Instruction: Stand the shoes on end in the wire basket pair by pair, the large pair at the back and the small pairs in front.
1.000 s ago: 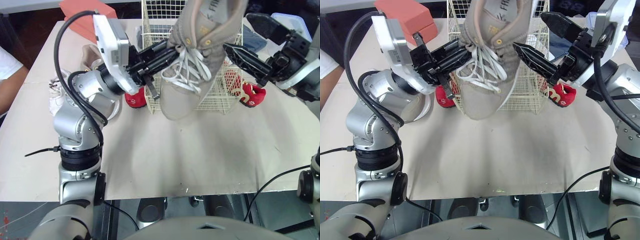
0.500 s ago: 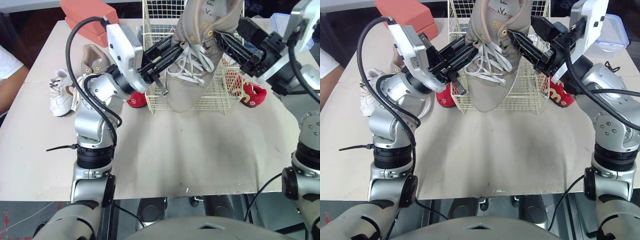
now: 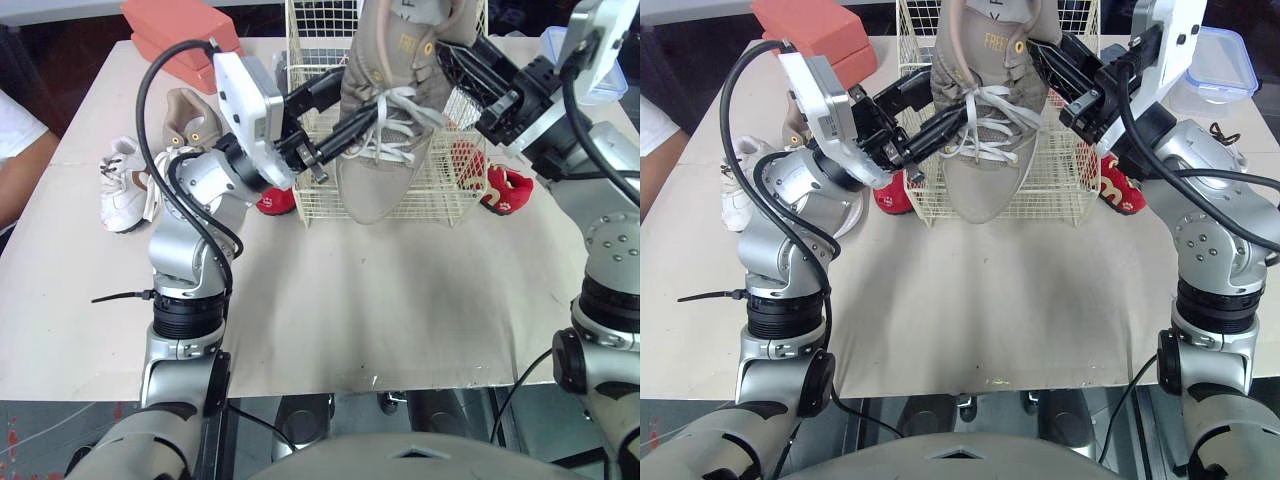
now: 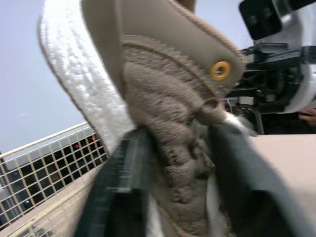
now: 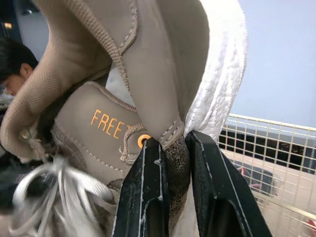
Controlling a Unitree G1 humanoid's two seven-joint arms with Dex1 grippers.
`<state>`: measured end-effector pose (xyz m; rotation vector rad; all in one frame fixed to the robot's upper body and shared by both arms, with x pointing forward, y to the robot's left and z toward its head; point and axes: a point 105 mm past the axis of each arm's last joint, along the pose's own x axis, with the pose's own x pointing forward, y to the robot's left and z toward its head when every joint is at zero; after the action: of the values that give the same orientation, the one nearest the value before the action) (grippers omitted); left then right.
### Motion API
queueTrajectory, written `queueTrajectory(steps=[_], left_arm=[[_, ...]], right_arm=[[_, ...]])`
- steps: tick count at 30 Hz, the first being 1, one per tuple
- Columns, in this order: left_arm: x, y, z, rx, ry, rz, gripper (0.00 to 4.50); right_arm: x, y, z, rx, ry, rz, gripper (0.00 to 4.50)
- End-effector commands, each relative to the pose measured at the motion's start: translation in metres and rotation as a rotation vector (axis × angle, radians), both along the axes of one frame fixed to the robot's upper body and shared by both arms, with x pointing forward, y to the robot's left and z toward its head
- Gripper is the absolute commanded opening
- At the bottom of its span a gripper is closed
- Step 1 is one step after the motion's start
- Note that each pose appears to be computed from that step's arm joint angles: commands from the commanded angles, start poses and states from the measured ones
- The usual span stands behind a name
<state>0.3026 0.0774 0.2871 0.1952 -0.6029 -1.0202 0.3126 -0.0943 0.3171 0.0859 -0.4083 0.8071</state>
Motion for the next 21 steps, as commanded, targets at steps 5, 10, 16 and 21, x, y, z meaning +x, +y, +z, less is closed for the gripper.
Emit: queueTrajectory(steps=[5,10,16,21], left_arm=[[-0.006,0.018,0.027,-0.018,-0.073,0.024,4.39],[-0.011,0.025,0.027,0.002,-0.037,-0.001,4.39],[-0.016,0.042,0.021,0.076,0.051,-0.010,4.39],[-0.015,0.056,0.023,0.135,0.133,0.042,4.39]], right_arm=[[-0.006,-0.018,0.059,0.200,-0.187,-0.071,0.00],[-0.008,-0.021,0.082,0.318,-0.231,-0.054,0.00],[-0.007,-0.030,0.108,0.357,-0.430,-0.152,0.00],[0.002,-0.034,0.122,0.356,-0.567,-0.215,0.00]])
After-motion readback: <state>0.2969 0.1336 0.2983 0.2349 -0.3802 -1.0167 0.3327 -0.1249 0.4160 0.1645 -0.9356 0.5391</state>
